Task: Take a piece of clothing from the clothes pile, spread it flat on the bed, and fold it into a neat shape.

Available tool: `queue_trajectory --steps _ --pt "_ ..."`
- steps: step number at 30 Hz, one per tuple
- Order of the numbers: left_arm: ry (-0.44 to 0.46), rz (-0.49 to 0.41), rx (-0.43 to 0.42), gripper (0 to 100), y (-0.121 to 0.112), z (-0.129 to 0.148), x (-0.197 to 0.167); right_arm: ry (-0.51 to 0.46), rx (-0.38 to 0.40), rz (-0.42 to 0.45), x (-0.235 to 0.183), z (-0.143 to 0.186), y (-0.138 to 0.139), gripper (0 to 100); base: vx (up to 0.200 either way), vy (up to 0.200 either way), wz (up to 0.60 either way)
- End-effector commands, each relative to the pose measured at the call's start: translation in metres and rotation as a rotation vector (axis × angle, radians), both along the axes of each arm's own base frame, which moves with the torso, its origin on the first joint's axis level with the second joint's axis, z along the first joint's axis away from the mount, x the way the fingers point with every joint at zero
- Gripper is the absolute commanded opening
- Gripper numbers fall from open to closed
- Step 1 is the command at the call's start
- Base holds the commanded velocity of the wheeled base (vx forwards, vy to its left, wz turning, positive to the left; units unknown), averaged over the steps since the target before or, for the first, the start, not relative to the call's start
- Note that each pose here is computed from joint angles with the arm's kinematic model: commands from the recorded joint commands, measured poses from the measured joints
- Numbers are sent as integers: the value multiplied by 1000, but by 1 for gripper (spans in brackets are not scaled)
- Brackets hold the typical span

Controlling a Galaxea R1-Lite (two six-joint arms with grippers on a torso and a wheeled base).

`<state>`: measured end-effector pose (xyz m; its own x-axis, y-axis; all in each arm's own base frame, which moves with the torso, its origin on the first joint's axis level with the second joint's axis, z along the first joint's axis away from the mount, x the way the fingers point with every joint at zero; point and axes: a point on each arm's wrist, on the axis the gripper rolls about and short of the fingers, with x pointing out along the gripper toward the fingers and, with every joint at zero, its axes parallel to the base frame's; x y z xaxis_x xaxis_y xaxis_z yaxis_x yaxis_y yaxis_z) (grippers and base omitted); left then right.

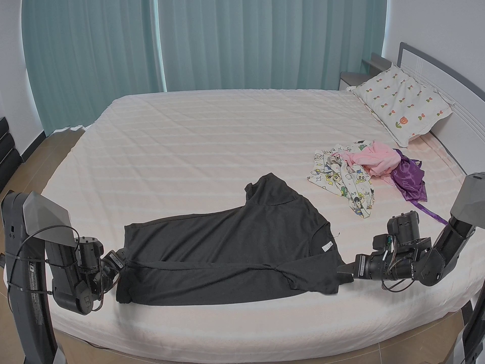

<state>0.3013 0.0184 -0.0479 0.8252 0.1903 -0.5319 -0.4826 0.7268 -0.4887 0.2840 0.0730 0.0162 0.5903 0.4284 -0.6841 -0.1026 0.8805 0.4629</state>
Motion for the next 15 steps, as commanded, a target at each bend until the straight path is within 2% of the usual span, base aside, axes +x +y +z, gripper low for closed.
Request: queue_trajectory --steps 1,7,12,15 --pt "-5 6 -6 100 0 2 -1 40 -24 -8 3 -15 -4 100 0 0 0" --pt "-65 8 -12 100 -1 20 1 -26 3 -26 19 -8 -3 100 0 0 0" --pt "-96 -20 -14 100 -9 32 0 -5 62 -72 37 -17 5 100 0 0 0" --pt "-99 -38 -17 100 -15 33 1 7 64 -78 46 -28 7 100 0 0 0"
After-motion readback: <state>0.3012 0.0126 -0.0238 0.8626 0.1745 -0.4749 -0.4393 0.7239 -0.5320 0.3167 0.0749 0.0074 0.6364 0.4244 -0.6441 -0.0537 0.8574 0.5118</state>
